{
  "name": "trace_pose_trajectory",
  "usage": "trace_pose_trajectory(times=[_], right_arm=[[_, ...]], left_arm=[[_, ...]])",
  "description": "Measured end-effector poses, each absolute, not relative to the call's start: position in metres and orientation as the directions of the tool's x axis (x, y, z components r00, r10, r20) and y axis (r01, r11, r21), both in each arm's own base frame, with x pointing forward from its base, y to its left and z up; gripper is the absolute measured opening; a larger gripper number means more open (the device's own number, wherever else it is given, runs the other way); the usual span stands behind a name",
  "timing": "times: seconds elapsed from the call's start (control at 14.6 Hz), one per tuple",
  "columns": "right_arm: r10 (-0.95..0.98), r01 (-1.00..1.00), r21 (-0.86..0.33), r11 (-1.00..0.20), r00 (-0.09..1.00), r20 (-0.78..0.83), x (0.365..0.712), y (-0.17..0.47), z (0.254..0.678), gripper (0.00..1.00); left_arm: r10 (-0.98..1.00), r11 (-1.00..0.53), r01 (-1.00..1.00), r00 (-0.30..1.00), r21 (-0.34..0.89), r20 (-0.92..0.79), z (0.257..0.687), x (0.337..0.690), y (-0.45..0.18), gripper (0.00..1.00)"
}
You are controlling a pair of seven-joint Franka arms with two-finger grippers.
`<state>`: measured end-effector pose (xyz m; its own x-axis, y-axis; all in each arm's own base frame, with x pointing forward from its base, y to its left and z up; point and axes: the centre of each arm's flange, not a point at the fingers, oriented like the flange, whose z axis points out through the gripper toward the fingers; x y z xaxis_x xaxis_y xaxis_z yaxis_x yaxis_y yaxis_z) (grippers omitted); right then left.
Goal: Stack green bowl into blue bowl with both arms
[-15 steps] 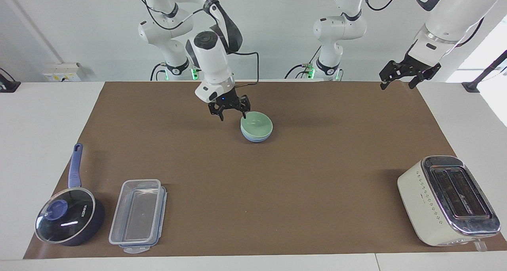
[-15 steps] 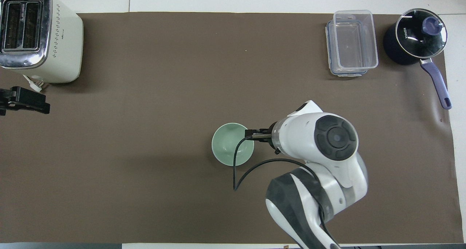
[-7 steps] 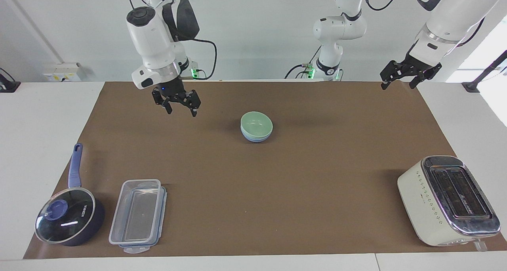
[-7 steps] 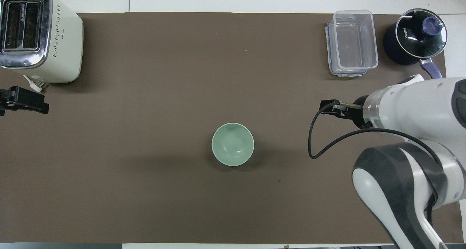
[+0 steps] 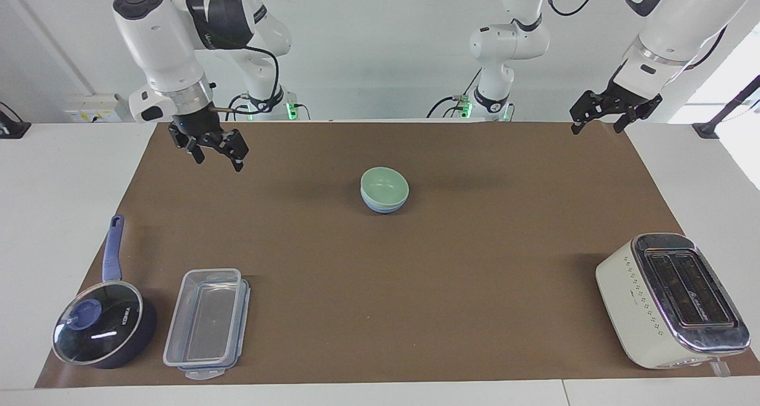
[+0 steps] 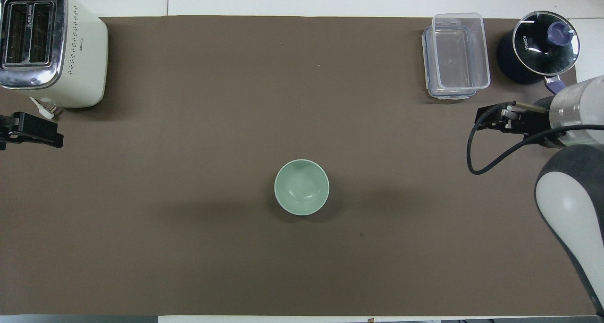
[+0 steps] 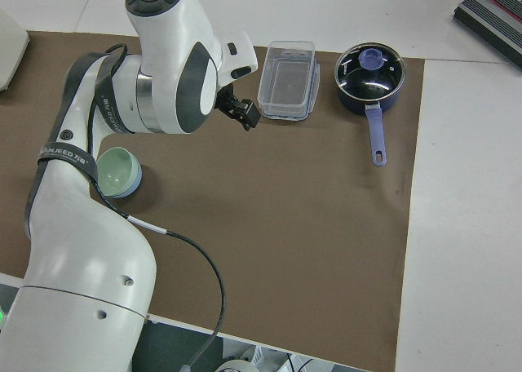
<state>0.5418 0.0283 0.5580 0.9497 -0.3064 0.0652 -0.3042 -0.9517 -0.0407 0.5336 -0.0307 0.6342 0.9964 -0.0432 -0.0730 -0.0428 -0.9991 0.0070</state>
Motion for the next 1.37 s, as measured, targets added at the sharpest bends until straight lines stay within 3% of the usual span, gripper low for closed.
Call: trace_pose_trajectory(times=[0.61, 1.37], right_arm=[[-0.266, -0.267, 0.019, -0.963, 0.962, 0.058, 0.560, 0.001, 0.589, 1.00], [-0.290, -0.290, 0.030, -0.957, 0.957, 0.015, 0.557, -0.013, 0.584, 1.00]], left_arm=[[-0.043, -0.999, -0.043, 0.996, 0.007, -0.073, 0.634, 0.534, -0.031, 1.00], [-0.043, -0.999, -0.043, 0.996, 0.007, -0.073, 0.634, 0.534, -0.031, 1.00]])
